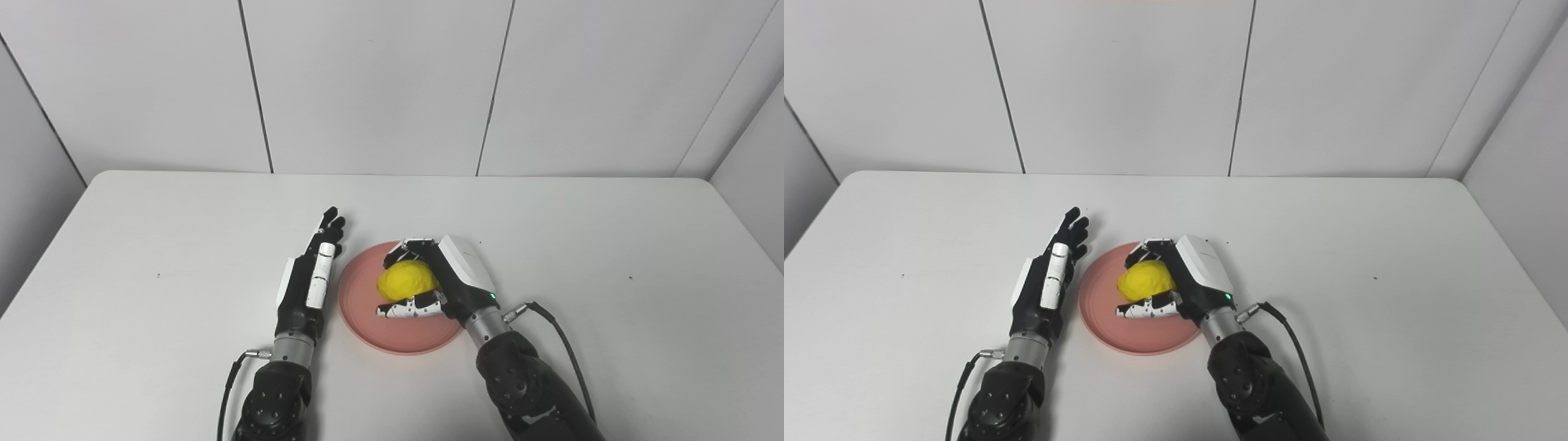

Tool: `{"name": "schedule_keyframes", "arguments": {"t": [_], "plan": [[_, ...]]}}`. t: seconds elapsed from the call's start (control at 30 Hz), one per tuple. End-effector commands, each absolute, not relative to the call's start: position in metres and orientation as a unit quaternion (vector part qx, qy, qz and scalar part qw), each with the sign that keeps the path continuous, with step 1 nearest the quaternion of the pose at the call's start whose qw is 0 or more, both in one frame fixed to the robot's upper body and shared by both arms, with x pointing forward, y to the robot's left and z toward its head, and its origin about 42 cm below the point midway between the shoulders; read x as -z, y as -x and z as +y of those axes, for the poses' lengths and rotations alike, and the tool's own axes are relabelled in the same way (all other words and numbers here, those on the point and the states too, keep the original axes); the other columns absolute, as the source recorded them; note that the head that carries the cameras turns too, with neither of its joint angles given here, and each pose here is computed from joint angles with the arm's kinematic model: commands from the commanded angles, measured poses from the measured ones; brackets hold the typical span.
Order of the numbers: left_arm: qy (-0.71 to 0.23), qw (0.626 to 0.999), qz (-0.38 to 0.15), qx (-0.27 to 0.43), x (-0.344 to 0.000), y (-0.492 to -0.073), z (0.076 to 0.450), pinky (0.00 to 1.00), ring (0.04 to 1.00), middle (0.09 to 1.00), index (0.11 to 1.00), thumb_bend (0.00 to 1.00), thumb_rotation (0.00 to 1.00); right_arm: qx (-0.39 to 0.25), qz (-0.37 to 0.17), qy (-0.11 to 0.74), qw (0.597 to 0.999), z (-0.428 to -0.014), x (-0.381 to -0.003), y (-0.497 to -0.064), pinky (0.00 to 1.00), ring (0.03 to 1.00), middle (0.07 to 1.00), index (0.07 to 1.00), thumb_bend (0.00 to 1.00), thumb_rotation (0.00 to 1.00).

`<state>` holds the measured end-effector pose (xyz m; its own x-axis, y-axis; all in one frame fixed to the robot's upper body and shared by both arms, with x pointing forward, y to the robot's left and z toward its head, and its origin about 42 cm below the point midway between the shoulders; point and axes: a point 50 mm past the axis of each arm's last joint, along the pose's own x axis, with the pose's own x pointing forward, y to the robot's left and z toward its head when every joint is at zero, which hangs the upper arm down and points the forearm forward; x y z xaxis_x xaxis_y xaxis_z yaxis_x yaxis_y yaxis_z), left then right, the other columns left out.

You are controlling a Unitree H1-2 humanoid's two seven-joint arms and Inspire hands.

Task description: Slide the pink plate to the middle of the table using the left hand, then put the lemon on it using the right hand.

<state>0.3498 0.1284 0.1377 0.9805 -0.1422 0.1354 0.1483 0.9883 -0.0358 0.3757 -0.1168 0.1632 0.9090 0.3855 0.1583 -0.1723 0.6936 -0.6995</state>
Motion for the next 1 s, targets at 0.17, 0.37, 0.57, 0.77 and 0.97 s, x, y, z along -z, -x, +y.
{"name": "schedule_keyframes", "arguments": {"t": [0.17,0.37,0.57,0.77,0.97], "plan": [[0.029,0.992,-0.100,0.077,-0.158,-0.360,0.125,0.96,0.965,0.950,0.934,0.66,1.00,-0.141,-0.219,0.381,0.887,-0.114,-0.180,-0.380,0.48,0.458,0.483,0.511,0.52,0.00],[0.031,0.992,-0.098,0.078,-0.160,-0.361,0.126,0.96,0.968,0.952,0.935,0.66,1.00,-0.136,-0.238,0.392,0.878,-0.121,-0.178,-0.370,0.55,0.647,0.639,0.500,0.52,0.10],[0.033,0.991,-0.101,0.079,-0.162,-0.361,0.125,0.97,0.974,0.955,0.937,0.66,1.00,-0.153,-0.238,0.406,0.869,-0.128,-0.179,-0.363,0.85,0.876,0.857,0.834,0.69,0.34],[0.028,0.991,-0.104,0.080,-0.162,-0.362,0.127,0.95,0.964,0.955,0.941,0.65,1.00,-0.147,-0.248,0.415,0.863,-0.128,-0.183,-0.358,1.00,0.995,0.977,0.938,0.72,0.69],[0.027,0.991,-0.101,0.080,-0.163,-0.362,0.128,0.96,0.967,0.959,0.943,0.65,1.00,-0.140,-0.263,0.412,0.861,-0.127,-0.185,-0.353,1.00,1.000,1.000,0.986,0.73,0.86]]}}
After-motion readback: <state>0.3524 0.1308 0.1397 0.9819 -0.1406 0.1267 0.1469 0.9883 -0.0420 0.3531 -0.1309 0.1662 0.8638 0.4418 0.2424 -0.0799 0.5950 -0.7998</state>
